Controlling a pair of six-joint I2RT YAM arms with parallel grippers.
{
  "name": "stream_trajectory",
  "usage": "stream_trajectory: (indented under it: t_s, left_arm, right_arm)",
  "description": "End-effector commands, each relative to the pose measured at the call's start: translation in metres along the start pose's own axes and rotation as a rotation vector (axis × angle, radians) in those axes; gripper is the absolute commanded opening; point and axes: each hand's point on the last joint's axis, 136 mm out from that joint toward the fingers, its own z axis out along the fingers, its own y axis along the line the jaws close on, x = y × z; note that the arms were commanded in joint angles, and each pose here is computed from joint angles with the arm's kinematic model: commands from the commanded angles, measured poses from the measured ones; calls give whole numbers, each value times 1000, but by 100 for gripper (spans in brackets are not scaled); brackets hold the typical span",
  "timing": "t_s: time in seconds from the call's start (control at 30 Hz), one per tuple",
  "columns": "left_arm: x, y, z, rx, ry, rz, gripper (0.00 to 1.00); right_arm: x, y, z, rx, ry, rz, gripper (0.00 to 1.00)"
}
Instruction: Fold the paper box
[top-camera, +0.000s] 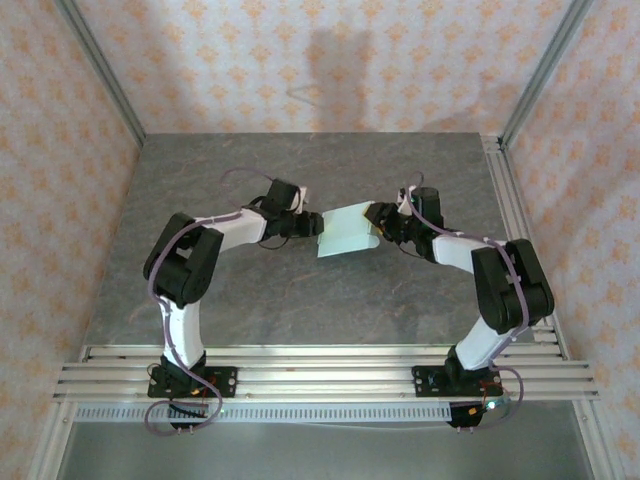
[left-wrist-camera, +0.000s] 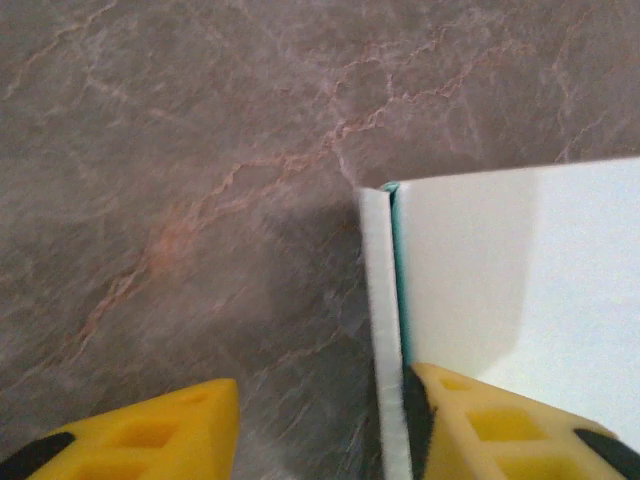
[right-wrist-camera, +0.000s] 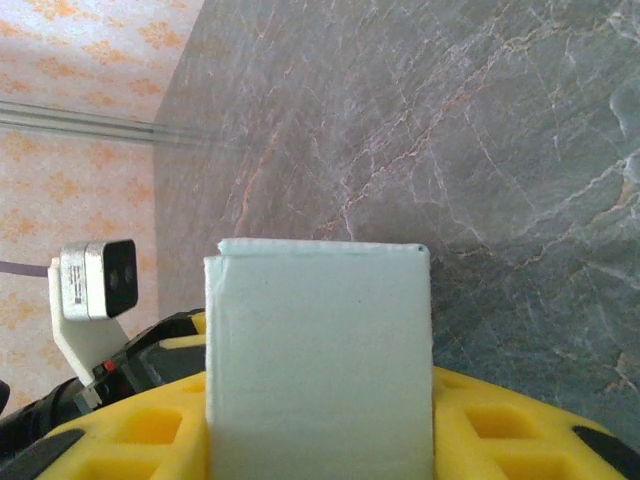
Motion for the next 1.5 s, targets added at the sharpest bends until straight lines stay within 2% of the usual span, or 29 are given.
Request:
stream_trajectory:
  t_s: [0.0,0.07,0.3,0.33,0.43,0.6,0.87,1.03,1.17,1.27,1.37,1.47]
  left_arm:
    - [-16,-9,-25,2,-105,55,57]
    - [-22,-15,-39,8,-156,96,70]
    - [-24,-46,-75,-42,-274,380,90]
    - [-23,-52,-81,-55,-295,435,99]
    - [-18,-75,-97,-104,-365,632,100]
    - [-12,-99,-113,-235,-437,879,100]
    - [-11,-111,-126,-407,-526,1038,100]
    - [-7,-119,-124,-581,-589,1201,100]
    - [-8,-119,-116,-609,-576,1224,100]
    - [-16,-113,-111,-700,-581,1211,100]
    - [-22,-107,-111,-782,-610,1202,100]
    - [-23,-106,-112,-803,-638,1201,97]
  right_arm:
    - [-17,28,-12,-49,-52,-31,40]
    - [-19,33,-14,-55,-56,-34,40]
    - [-24,42,-21,-57,-75,-36,37]
    - [-25,43,-23,-54,-78,-36,37]
    - [-28,48,-27,-57,-87,-36,36]
    - [-32,60,-36,-97,-101,-26,35]
    - [-32,74,-53,-143,-95,20,34]
    - [-29,90,-61,-192,-68,47,33]
    - [-23,93,-63,-202,-28,58,33]
    - [-19,93,-62,-211,-7,77,33]
    - [-17,94,-62,-225,3,104,32]
    - [-16,96,-62,-246,7,129,32]
